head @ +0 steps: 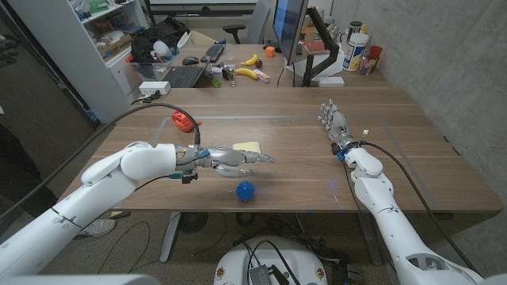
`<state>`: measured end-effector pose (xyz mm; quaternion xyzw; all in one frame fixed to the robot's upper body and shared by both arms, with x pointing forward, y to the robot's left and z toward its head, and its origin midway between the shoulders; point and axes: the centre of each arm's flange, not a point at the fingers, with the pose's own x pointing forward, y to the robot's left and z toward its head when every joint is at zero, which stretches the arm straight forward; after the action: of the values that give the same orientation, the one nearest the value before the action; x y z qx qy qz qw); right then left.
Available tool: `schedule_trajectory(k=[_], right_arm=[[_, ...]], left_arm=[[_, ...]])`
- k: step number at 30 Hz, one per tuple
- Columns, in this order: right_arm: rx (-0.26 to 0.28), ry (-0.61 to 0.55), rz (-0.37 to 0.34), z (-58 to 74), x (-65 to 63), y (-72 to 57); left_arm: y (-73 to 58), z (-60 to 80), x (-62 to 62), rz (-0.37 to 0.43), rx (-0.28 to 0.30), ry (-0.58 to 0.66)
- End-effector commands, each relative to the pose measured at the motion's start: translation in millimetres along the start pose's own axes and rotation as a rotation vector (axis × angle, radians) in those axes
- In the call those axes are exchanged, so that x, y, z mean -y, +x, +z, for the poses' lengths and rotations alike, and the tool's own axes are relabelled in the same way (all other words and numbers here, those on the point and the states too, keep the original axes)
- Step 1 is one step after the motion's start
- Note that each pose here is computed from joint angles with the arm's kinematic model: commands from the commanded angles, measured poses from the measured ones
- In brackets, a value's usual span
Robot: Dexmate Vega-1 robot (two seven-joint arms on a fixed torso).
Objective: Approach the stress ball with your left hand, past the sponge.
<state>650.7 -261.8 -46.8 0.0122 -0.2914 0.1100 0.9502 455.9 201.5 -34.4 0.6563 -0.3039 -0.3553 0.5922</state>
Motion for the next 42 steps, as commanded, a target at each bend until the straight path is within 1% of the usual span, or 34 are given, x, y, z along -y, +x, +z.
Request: schedule_trajectory(k=[1,16,27,36,42], right_arm=[[0.005,0.002,-0.003,0.8,-0.7,-0.6],[0.001,0.005,-0.005,-1.8,-0.4,-2.8],[0.02,0.008,-0.007,3.6,-0.9,-2.8],[0.029,0.019,-0.009,2.7,-4.2,-2.1],[0.038,0.028,-0.027,2.7,-3.3,-6.1]], left_arm=[[-0.5,0.5,5.4,-0.019,-0.006,-0.002],[-1.4,1.1,8.5,-0.03,-0.017,-0.001],[-3.0,1.0,11.8,-0.044,-0.03,-0.002],[-6.5,-1.0,13.1,-0.055,-0.041,-0.008],[-7.3,-3.2,14.1,-0.066,-0.038,-0.011]])
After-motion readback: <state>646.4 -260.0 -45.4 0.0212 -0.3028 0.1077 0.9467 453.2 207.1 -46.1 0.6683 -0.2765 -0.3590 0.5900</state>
